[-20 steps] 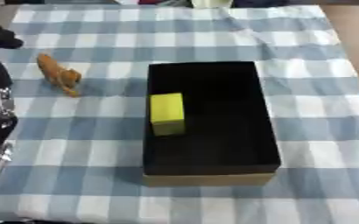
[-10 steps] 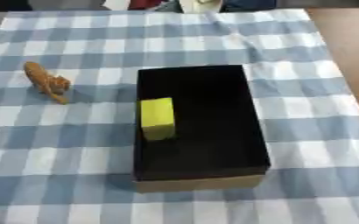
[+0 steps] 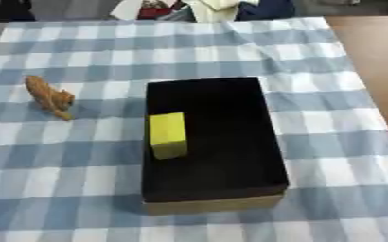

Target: Pick up objects on the table and place them in the box.

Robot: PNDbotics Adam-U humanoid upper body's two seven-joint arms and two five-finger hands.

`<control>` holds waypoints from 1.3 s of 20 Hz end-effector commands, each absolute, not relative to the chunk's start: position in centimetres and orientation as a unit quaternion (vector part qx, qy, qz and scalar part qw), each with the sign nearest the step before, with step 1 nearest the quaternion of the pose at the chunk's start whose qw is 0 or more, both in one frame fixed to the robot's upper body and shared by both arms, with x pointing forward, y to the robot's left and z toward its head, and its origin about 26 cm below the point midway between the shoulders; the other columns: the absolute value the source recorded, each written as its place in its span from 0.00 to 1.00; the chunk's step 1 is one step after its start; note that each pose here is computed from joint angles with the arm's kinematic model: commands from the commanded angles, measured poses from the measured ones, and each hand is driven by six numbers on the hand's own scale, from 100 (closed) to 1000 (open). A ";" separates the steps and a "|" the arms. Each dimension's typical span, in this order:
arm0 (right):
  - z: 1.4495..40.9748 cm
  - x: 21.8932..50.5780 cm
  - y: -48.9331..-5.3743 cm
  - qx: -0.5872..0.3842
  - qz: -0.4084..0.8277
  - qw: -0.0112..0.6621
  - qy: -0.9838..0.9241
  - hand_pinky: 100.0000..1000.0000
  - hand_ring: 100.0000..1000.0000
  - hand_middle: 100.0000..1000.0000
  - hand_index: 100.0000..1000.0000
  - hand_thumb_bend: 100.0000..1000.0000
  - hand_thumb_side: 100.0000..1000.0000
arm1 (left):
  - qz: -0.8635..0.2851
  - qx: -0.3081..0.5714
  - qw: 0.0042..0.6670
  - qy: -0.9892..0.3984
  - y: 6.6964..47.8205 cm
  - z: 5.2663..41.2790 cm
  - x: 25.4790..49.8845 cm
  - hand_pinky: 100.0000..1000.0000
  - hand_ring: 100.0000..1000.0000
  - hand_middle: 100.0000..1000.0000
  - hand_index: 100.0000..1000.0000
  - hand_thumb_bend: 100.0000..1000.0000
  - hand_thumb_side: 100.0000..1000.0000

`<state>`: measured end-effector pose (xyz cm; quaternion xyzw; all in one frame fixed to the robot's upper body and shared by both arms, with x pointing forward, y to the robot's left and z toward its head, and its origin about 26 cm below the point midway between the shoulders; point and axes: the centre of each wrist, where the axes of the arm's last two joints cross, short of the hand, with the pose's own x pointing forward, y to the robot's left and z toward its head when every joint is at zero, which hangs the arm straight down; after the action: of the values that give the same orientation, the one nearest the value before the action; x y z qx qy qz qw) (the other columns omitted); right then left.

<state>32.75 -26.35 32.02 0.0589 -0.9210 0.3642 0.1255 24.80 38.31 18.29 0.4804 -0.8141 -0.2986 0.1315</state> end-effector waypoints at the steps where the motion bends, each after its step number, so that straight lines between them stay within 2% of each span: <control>1: 32.9 32.1 -26.5 0.049 0.364 0.112 -0.923 0.80 0.78 0.64 0.73 0.00 0.67 | -0.363 0.512 0.099 -0.772 39.0 20.8 24.7 0.69 0.72 0.66 0.85 0.00 0.47; 3: 32.9 32.1 -26.4 0.049 0.363 0.113 -0.924 0.80 0.78 0.64 0.73 0.00 0.67 | -0.406 0.527 0.090 -0.741 39.1 21.8 24.9 0.70 0.73 0.68 0.86 0.02 0.41; 6: 32.8 32.1 -26.4 0.049 0.362 0.115 -0.924 0.80 0.78 0.64 0.73 0.00 0.67 | -0.471 0.550 0.069 -0.686 39.1 23.5 25.2 0.73 0.76 0.70 0.88 0.22 0.37; 7: 32.8 32.1 -26.4 0.049 0.362 0.115 -0.924 0.80 0.78 0.64 0.73 0.00 0.67 | -0.492 0.557 0.062 -0.666 39.0 24.0 25.3 0.74 0.77 0.71 0.89 0.31 0.40; 12: 32.8 32.1 -26.2 0.050 0.364 0.115 -0.923 0.80 0.78 0.64 0.73 0.00 0.67 | -0.578 0.570 0.053 -0.581 38.3 26.1 25.9 0.75 0.78 0.72 0.90 0.45 0.48; 21: 32.6 32.2 -26.0 0.053 0.366 0.116 -0.922 0.80 0.78 0.64 0.73 0.00 0.68 | -0.634 0.543 0.069 -0.547 36.9 29.0 26.7 0.77 0.80 0.76 0.94 0.53 0.50; 26: 32.6 32.2 -25.8 0.055 0.367 0.116 -0.921 0.81 0.78 0.64 0.73 0.00 0.68 | -0.661 0.533 0.091 -0.521 36.3 29.9 26.9 0.79 0.81 0.78 0.97 0.48 0.45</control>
<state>32.70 -25.85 31.70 0.0646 -0.9215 0.3594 0.1325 27.10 36.54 28.63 0.5288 -0.5378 -0.6490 0.0999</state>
